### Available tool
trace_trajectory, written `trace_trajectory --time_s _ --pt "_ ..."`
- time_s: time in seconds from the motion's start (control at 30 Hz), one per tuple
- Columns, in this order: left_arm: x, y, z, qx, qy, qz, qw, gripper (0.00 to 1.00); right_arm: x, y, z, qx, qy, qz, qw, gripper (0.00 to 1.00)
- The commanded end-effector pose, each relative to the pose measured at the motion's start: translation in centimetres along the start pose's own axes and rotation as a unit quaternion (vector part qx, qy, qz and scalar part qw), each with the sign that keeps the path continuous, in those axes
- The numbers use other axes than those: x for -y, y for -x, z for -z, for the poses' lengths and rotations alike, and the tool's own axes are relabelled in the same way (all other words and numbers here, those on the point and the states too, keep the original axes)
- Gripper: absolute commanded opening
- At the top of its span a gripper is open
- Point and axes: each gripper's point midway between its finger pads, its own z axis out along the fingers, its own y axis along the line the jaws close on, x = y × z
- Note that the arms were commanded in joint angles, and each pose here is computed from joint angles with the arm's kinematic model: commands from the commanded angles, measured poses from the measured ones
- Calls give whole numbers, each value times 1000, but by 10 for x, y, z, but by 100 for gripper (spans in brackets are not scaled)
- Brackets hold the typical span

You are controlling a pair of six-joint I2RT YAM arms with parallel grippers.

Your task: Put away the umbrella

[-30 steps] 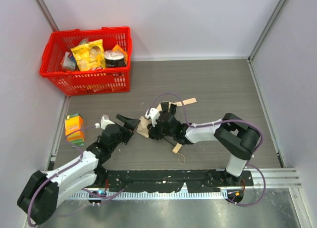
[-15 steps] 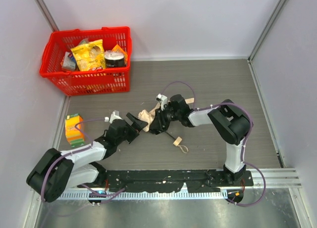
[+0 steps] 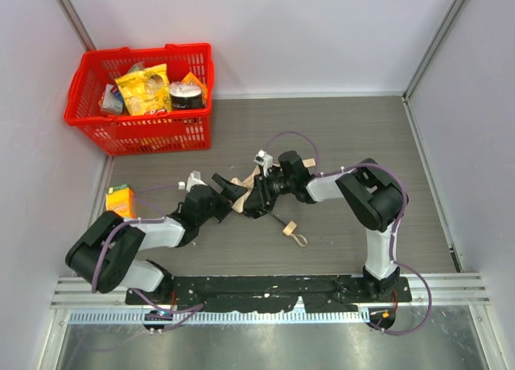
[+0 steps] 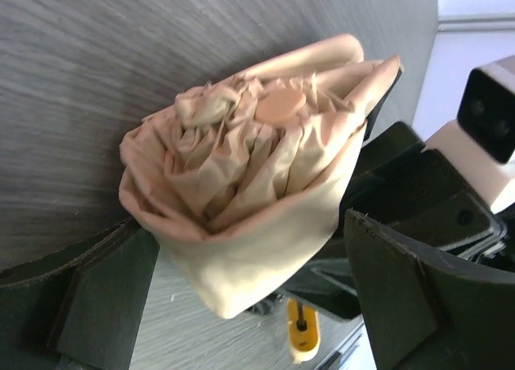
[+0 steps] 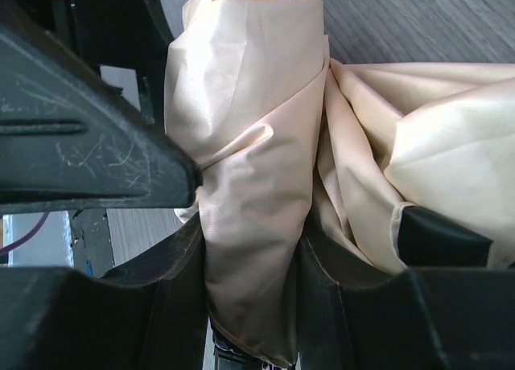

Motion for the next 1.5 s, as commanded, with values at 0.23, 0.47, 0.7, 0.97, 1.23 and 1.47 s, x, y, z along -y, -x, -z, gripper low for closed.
trace_trajectory --time_s 0.23,0.47,0.7,0.97,1.23,1.47 --pt "-15 -9 -28 -7 -13 69 998 100 -18 -49 1 -86 57 -73 992 1" --pt "-18 -12 -31 -7 -21 65 998 87 -35 -27 0 -71 93 -47 992 1" --pt "-53 -17 -19 -8 68 45 997 95 -56 9 9 -20 95 -7 995 1" --pt "-59 -22 -24 -21 96 55 994 97 -73 13 13 -34 80 31 996 1" --pt "-17 -13 -34 -12 13 30 999 87 -71 -9 8 -54 100 7 993 1" --pt "-6 -5 -29 8 -17 36 999 32 -59 -25 -2 -78 107 -26 991 1"
